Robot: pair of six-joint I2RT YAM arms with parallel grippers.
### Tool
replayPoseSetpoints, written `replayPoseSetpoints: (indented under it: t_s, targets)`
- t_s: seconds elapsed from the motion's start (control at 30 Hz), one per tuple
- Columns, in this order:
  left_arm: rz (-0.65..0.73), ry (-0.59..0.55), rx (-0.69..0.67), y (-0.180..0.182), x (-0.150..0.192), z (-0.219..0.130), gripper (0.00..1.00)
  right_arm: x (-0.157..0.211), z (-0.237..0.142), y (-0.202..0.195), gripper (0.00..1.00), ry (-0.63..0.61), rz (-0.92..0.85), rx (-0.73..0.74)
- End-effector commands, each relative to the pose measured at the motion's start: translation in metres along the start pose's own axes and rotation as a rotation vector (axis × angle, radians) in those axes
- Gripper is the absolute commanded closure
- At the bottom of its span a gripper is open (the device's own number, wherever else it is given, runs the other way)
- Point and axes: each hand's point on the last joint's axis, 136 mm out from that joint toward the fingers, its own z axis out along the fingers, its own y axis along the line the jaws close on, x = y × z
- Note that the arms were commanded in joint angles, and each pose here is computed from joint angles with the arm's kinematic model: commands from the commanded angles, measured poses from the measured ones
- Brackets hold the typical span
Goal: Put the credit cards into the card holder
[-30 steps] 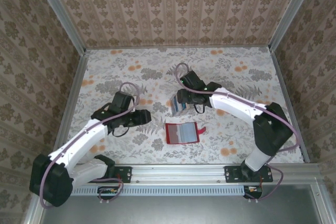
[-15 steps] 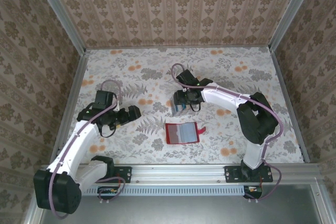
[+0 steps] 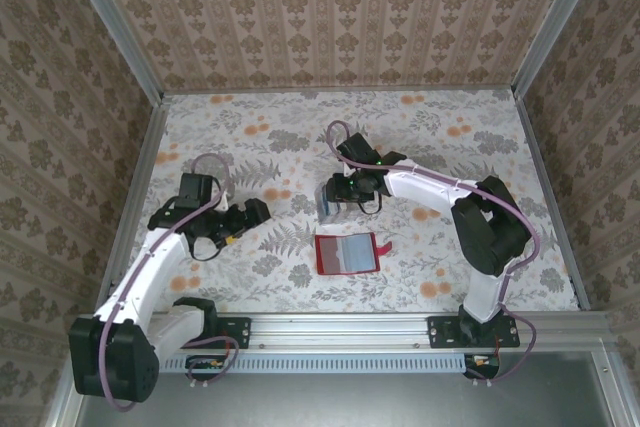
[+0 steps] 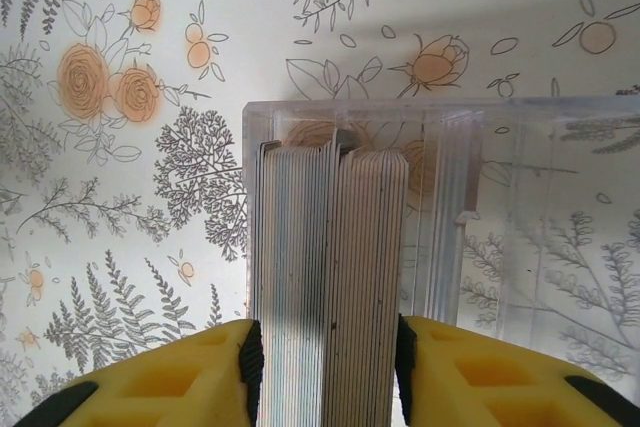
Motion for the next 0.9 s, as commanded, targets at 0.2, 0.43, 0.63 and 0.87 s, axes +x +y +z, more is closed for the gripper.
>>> replayPoseSetpoints:
  t_s: [0.2, 0.43, 0.63, 0.87]
  targets:
    - [-0.009, -0.062, 0.035, -0.005, -0.008, -0.004, 0.02, -0.003, -0.02, 0.023, 0.63, -0.044, -0.003, -0.128]
    - [-0.022, -0.05, 0.005, 0.002, -0.007, 0.0, 0.02, 0.0, -0.023, 0.023, 0.7, -0.049, -0.003, -0.14]
    - [-0.04, -0.035, 0.024, 0.003, -0.004, 0.005, 0.03, 0.004, -0.018, 0.016, 0.86, -0.034, 0.0, -0.111]
    - [-0.04, -0.024, -0.007, 0.008, -0.002, 0.005, 0.03, 0.004, -0.029, 0.014, 0.91, -0.058, -0.022, -0.098]
